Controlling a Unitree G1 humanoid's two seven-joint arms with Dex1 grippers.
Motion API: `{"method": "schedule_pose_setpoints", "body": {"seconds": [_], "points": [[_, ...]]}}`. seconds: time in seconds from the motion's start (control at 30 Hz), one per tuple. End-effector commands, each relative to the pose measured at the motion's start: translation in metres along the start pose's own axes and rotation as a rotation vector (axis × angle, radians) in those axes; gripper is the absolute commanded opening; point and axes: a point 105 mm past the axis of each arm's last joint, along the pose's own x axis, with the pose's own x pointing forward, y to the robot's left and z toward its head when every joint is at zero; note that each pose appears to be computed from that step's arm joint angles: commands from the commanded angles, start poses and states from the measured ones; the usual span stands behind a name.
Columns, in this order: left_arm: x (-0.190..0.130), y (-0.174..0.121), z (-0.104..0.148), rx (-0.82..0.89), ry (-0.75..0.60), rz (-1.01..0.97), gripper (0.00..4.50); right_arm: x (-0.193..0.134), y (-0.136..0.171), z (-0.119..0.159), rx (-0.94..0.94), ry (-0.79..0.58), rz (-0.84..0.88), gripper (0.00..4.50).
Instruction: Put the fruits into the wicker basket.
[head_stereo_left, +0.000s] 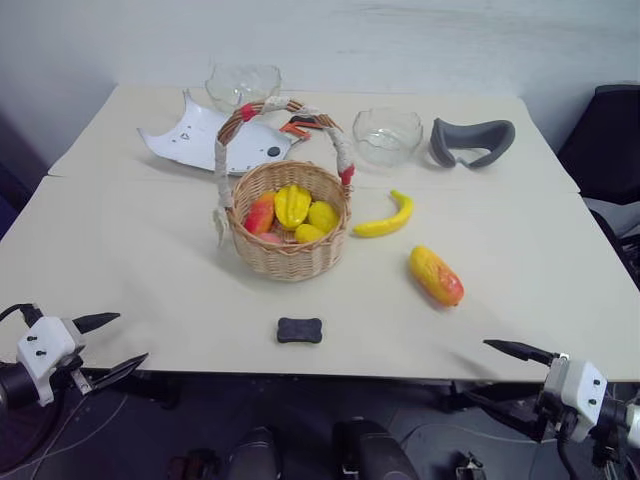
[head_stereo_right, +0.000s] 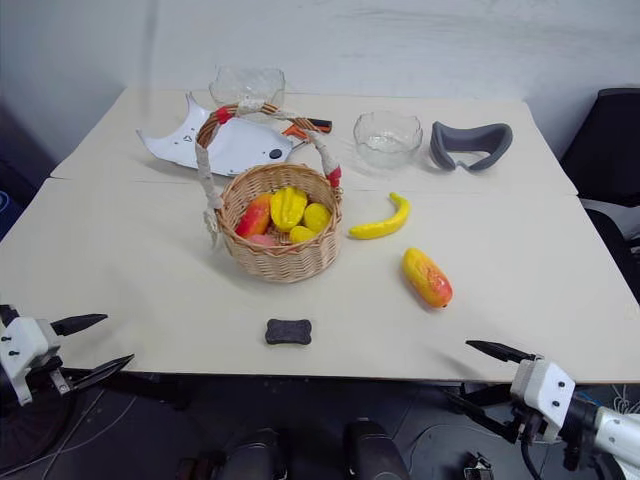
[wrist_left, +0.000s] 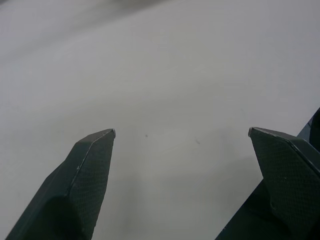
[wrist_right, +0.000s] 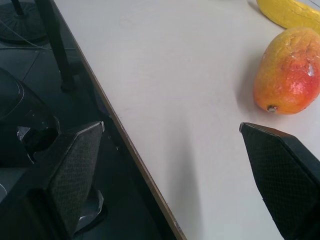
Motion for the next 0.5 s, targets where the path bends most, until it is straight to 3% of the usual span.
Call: {"method": "schedule_pose_setpoints", "body": {"seconds": [0.03,0.1,0.23,0.4,0.5], "points": [[0.007,0.002,0.014,0.013,-0.051,-0.026,4.5,0.001,0.0,0.009,0.055,-0.024,0.025,4.48],[0.019,-0.007,0.027,0.037,-0.08,-0.108,4.5,0.01,-0.005,0.018,0.152,-0.06,-0.021,4.48],[0.053,-0.048,0.067,-0.022,-0.137,-0.452,4.5,0.029,0.011,0.057,0.061,-0.176,0.032,4.48],[0.11,-0.076,0.113,0.068,-0.249,-0.606,4.5,0.045,0.027,0.108,0.061,-0.393,0.129,4.48],[0.141,-0.092,0.115,0.16,-0.237,-0.662,4.5,0.059,0.026,0.118,0.021,-0.428,0.108,4.48]]}}
